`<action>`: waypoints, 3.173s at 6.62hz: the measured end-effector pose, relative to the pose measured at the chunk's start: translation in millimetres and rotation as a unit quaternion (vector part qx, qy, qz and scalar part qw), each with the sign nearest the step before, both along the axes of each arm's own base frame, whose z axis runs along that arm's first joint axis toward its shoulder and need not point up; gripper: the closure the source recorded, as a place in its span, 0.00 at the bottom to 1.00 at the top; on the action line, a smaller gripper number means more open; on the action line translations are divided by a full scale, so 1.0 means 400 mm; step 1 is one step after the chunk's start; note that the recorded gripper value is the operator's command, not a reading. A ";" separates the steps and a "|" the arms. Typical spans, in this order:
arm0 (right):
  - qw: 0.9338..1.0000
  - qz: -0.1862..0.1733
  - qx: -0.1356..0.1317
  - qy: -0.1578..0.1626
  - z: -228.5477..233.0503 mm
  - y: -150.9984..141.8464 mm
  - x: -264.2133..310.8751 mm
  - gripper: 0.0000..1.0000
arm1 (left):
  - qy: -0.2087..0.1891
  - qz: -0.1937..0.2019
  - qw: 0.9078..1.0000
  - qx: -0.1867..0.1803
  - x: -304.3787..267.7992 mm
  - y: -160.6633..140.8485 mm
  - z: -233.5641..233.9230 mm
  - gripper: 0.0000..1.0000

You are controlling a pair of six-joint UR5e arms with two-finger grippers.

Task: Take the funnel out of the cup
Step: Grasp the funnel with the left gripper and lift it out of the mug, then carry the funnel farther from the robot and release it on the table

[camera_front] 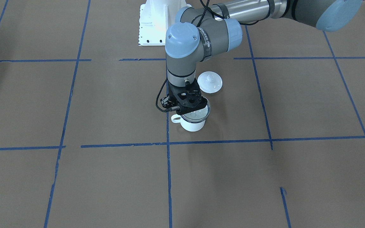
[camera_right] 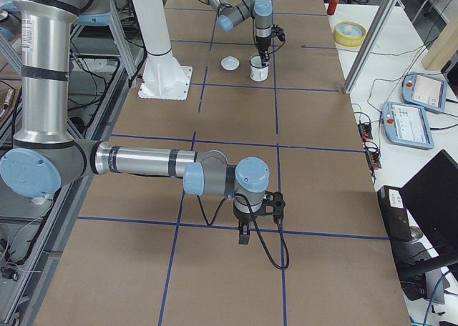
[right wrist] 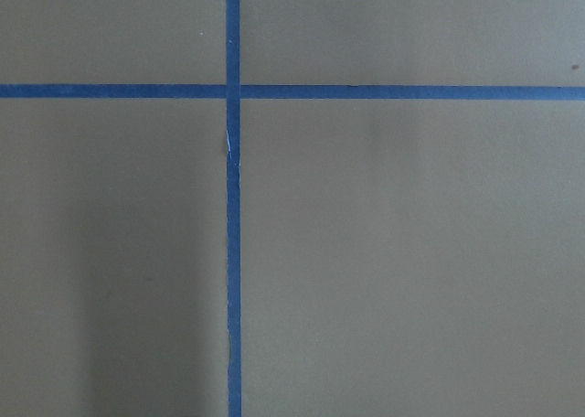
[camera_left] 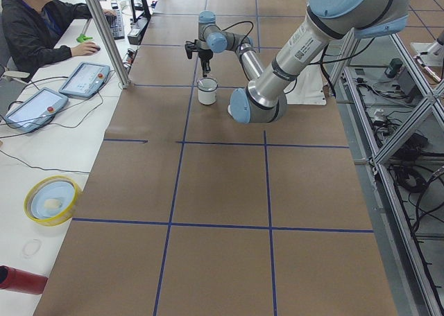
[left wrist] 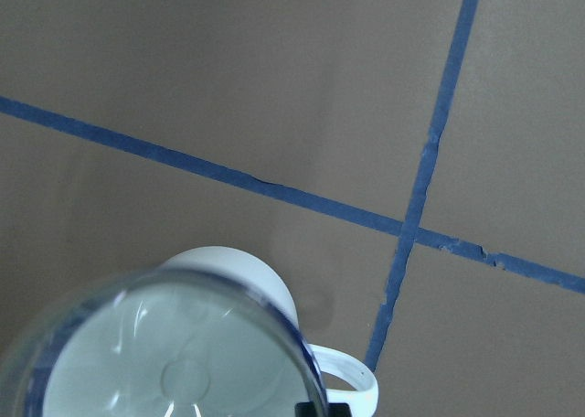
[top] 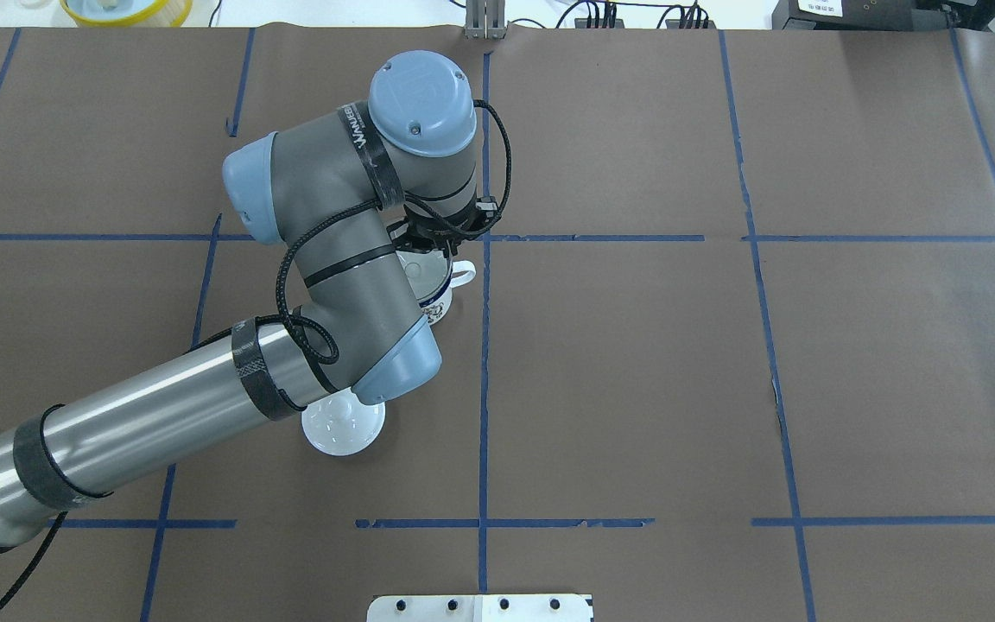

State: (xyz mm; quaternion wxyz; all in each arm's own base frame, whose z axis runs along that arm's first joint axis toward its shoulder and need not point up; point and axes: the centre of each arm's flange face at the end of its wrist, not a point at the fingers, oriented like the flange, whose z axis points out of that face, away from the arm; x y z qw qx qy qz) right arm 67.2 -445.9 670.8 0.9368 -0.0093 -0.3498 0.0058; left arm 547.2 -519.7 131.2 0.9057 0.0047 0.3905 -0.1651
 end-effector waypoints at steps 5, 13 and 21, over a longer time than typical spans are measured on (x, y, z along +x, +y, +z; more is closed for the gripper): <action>1.000 0.000 0.000 0.000 0.000 0.000 0.000 0.00 | -0.013 -0.012 1.000 0.025 -0.256 0.029 -0.177 1.00; 1.000 0.000 0.000 0.000 0.000 0.000 0.000 0.00 | 0.072 -0.317 0.946 0.009 -0.232 -0.300 0.143 1.00; 1.000 0.000 0.000 0.000 0.000 0.000 0.000 0.00 | 0.122 -0.386 0.913 0.047 -0.164 -0.274 0.398 0.97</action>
